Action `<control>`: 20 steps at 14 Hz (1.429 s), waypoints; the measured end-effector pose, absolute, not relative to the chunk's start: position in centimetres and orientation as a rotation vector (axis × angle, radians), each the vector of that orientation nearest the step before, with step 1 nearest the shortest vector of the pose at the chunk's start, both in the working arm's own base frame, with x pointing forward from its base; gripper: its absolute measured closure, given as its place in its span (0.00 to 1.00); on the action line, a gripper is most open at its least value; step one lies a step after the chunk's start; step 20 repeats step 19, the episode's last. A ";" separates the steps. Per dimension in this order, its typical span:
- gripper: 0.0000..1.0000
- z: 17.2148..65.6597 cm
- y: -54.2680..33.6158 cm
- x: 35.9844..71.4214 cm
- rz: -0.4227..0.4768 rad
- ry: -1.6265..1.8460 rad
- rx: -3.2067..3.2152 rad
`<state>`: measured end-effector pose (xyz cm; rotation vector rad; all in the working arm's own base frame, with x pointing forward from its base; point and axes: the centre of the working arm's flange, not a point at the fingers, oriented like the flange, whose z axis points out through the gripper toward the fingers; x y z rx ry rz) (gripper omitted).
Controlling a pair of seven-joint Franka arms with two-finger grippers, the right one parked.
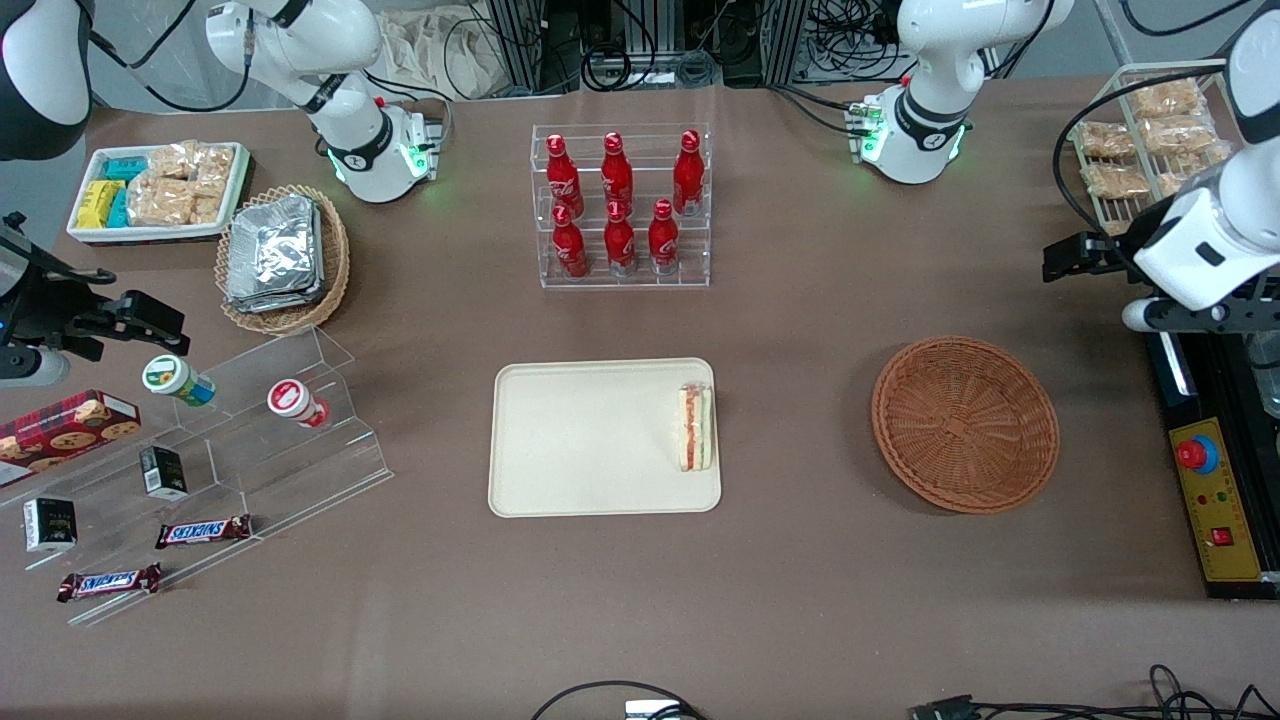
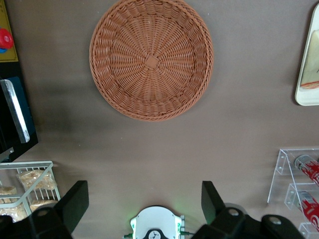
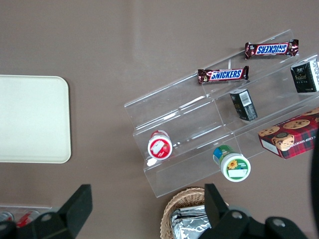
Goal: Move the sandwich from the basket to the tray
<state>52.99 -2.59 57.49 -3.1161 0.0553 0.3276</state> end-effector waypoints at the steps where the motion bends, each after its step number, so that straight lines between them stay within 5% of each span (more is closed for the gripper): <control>1: 0.00 57.6 -2.8 52.6 0.311 0.060 -3.114; 9: 0.00 58.5 -4.7 53.1 0.184 0.087 -3.114; 20: 0.00 58.3 -4.7 53.2 0.189 0.089 -3.107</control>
